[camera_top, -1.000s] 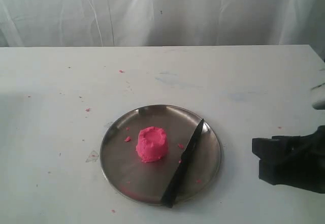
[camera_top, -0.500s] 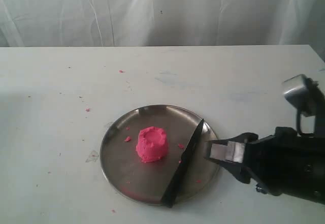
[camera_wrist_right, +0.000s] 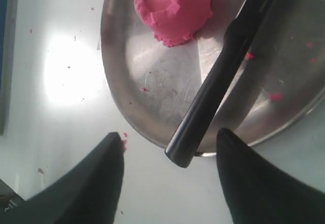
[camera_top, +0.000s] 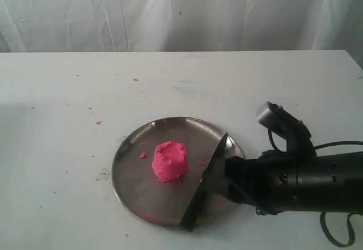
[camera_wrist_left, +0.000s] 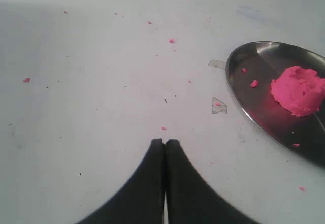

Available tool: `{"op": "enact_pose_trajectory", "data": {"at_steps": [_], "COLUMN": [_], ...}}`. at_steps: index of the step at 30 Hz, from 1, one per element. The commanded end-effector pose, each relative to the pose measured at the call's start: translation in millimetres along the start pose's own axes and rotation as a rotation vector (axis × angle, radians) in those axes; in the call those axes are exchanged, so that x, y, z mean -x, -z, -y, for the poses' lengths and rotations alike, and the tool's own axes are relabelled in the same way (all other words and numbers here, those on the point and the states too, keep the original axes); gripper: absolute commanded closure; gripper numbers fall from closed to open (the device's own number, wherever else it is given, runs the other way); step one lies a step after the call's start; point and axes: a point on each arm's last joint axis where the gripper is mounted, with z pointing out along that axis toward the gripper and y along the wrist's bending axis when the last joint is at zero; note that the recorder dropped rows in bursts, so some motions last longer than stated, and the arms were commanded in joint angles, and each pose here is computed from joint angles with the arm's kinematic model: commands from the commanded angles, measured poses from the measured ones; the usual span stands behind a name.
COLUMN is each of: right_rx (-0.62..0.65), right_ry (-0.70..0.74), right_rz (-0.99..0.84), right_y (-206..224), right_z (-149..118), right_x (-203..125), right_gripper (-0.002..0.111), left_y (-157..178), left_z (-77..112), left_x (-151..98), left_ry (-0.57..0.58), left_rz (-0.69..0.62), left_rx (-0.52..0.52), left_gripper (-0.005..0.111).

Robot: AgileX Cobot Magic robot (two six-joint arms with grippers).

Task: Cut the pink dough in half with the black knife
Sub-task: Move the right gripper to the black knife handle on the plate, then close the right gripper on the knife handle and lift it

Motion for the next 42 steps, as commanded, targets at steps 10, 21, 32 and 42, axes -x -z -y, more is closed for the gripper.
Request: {"op": "enact_pose_trajectory", "data": {"at_steps": [10,21,32,42], "right_rx": [-0.023,-0.074,-0.111,-0.096], "right_ry": [-0.038,-0.067,-0.08,-0.105], "right_rz": [-0.095,-0.153,-0.179,-0.209], "right_y": [-44,-74,-87,-98], "right_z": [10,24,34,37], "right_x": [12,16,15,15], "right_gripper": [0.056,0.056,0.056,0.056], "left_y": [0,0,0,0], "left_z": [-0.3,-0.3,-0.3,-0.3], "left_x": [-1,-1,-1,-1], "left_ry": [0.01,0.01,0.01,0.01], "left_rz": [0.004,0.004,0.004,0.004], "left_rx": [0.0,0.0,0.0,0.0], "left_gripper": [0.107,0.107,0.107,0.107]}}
